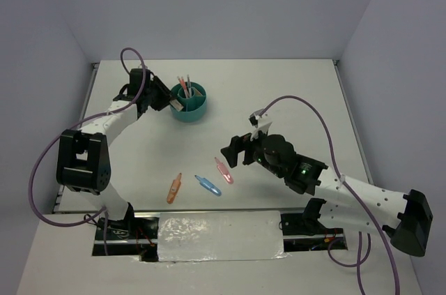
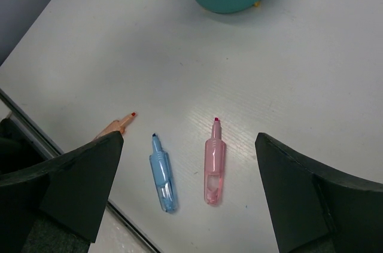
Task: Sort the stationery into containers
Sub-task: Place the stationery in the storage box, then pick up the pen from the center of the board.
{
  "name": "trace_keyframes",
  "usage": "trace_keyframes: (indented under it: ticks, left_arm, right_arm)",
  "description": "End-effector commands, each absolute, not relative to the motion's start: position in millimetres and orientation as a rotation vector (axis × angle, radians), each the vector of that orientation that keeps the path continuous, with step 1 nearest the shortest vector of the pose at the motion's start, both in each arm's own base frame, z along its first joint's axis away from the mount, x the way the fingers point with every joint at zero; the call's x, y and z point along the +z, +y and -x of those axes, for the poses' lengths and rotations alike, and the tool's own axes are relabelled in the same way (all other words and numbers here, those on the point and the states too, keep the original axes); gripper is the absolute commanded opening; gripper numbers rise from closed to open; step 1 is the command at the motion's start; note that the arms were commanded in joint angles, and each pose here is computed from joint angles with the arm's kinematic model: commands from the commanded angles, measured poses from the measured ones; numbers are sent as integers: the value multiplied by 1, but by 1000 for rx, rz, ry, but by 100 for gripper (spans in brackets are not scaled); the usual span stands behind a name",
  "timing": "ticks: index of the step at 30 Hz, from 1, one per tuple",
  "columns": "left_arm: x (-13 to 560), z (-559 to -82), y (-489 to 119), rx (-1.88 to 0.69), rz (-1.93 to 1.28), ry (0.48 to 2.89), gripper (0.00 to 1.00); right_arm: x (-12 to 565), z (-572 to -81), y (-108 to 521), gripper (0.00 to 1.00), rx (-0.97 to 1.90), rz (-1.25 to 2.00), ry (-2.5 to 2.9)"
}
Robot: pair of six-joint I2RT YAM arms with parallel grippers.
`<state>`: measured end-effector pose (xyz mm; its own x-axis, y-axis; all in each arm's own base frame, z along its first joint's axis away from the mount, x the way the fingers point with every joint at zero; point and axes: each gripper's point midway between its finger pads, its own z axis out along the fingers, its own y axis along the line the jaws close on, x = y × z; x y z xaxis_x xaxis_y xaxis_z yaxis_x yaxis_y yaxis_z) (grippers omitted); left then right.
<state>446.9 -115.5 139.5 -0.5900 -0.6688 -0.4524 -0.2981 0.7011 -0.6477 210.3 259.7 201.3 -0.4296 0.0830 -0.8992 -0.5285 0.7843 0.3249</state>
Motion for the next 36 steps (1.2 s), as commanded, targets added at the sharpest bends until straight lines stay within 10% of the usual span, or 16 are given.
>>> trace_keyframes:
  ticks: [1,11,12,25,36]
  left_arm:
    - [152,-455,-112,-693,728,2144,51]
    - [189,-445,-111,-712,644,2094,78]
    - [189,-435,-110,-676,606,2129,99]
    - [200,-284,-93,-496,114,2313,99]
    - [176,-265,-81,-435,112,2289,99]
  right_arm:
    - [211,-211,268,100,738,370,1878]
    - [157,-218,270,100,558,421,2110]
    - [155,-222,270,100,515,398,2144]
    - [35,-195,279,66,305,626,2492]
    - [-6,-178,281,52,199,721,2596]
